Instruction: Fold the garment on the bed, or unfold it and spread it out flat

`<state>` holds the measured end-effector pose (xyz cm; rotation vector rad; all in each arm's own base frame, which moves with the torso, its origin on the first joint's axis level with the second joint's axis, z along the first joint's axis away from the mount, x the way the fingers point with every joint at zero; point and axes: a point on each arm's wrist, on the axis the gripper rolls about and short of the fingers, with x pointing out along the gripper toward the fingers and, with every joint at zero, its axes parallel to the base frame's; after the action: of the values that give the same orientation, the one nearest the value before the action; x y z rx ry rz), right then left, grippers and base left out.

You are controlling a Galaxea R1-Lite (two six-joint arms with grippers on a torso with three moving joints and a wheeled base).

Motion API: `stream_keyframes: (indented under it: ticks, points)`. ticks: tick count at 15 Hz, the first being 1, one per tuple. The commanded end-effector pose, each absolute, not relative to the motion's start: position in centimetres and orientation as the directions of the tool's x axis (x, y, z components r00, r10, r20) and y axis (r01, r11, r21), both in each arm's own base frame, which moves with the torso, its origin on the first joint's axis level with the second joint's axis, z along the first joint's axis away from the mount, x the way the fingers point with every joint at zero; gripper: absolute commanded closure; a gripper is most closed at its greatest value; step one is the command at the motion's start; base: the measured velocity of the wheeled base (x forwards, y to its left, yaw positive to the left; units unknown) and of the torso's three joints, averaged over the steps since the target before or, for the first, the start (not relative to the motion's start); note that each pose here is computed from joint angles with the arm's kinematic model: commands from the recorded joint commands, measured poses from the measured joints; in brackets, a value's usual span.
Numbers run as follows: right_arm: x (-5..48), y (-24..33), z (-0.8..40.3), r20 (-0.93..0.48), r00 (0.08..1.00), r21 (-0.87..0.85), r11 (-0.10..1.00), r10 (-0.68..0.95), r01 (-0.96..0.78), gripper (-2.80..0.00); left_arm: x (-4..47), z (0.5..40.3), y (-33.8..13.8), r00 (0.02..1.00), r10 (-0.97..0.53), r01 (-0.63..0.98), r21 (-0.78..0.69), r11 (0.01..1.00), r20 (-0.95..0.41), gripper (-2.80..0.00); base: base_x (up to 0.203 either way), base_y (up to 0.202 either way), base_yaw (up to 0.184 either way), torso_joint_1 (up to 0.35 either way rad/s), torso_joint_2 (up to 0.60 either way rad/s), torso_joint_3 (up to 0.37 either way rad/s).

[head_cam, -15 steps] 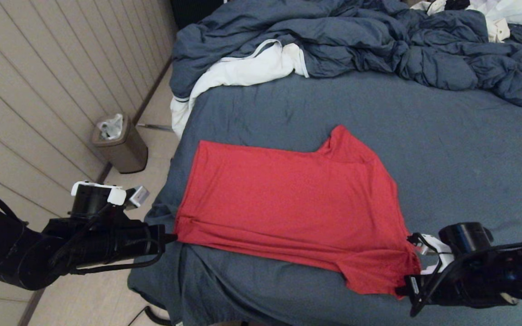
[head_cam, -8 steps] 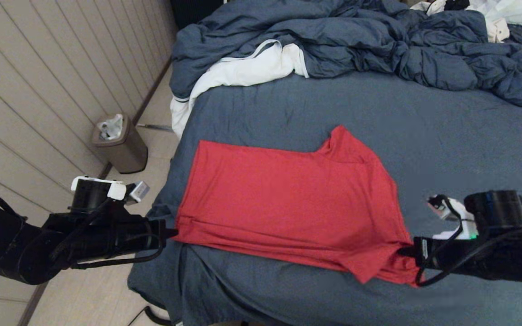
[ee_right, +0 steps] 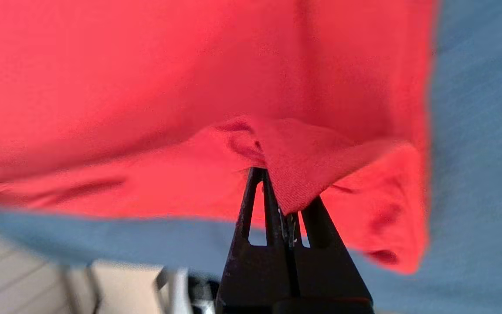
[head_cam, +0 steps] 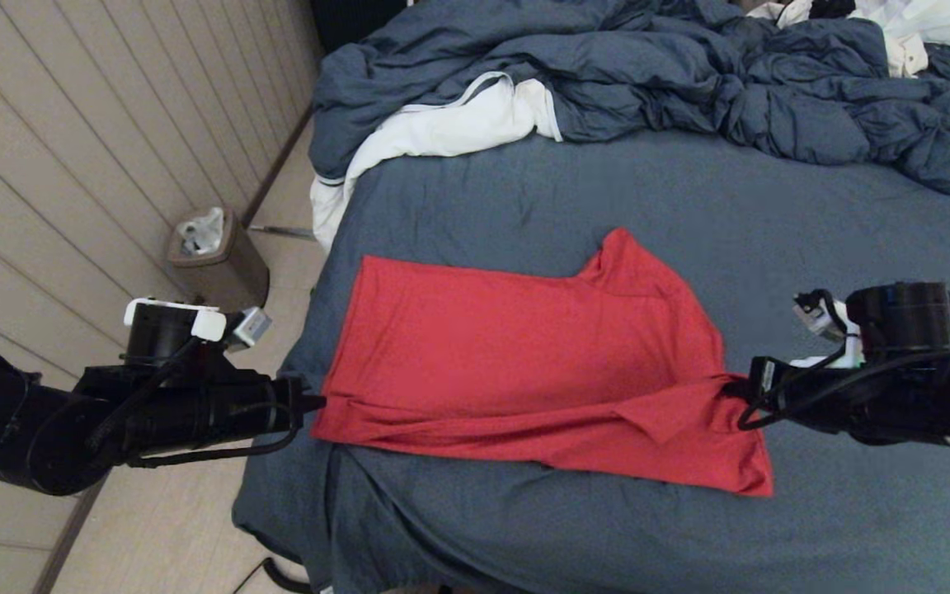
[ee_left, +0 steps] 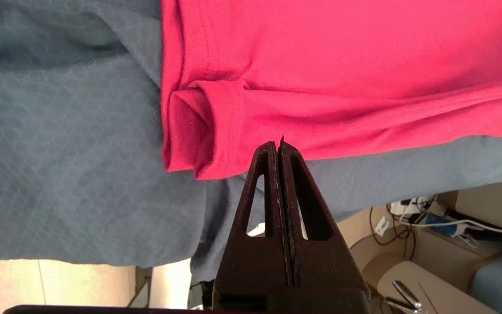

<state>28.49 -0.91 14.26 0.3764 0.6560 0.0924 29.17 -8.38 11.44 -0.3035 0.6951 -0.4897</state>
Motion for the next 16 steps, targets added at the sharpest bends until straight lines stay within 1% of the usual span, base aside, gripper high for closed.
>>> stream_keyframes:
  ticks: [1,2,5,6,10,15,16]
  points:
    - [29.7,-0.8,12.6,-0.62,0.762,0.357,0.932,0.185,0.064,0.0,29.1,11.6,-8.4,0.665,-0.528,0.333,-0.423,0.842,-0.528,0.0,0.0,0.0,0.0,0.0,0.0,0.0]
    - [30.1,-0.8,11.5,-0.648,0.74,0.349,0.934,0.178,0.081,0.0,29.1,11.8,-8.4,0.667,-0.529,0.335,-0.423,0.842,-0.525,0.0,0.0,0.0,0.0,0.0,0.0,0.0]
    - [30.3,-0.8,10.5,-0.675,0.72,0.336,0.936,0.161,0.106,0.0,28.9,11.7,-8.4,0.665,-0.528,0.336,-0.42,0.843,-0.528,0.0,0.0,0.0,0.0,0.0,0.0,0.0]
    - [30.3,-0.8,10.5,-0.677,0.719,0.334,0.936,0.158,0.109,-2.8,28.9,11.7,-8.4,0.665,-0.528,0.336,-0.42,0.843,-0.528,0.0,0.0,0.0,0.0,0.0,0.0,0.0]
    - [30.4,-0.8,10.0,-0.691,0.71,0.312,0.942,0.135,0.125,-2.8,28.8,11.9,-8.3,0.667,-0.529,0.339,-0.418,0.843,-0.525,0.0,0.0,0.0,0.0,0.0,0.0,0.0]
    - [29.4,-0.9,11.2,-0.668,0.732,0.324,0.938,0.134,0.124,-2.8,28.2,12.9,-8.3,0.676,-0.533,0.349,-0.417,0.839,-0.508,0.0,0.0,0.0,0.0,0.0,0.0,0.0]
    - [28.7,-0.8,12.0,-0.649,0.748,0.326,0.938,0.135,0.114,-2.8,28.0,13.4,-8.6,0.678,-0.541,0.362,-0.414,0.835,-0.498,0.0,0.0,0.0,0.0,0.0,0.0,0.0]
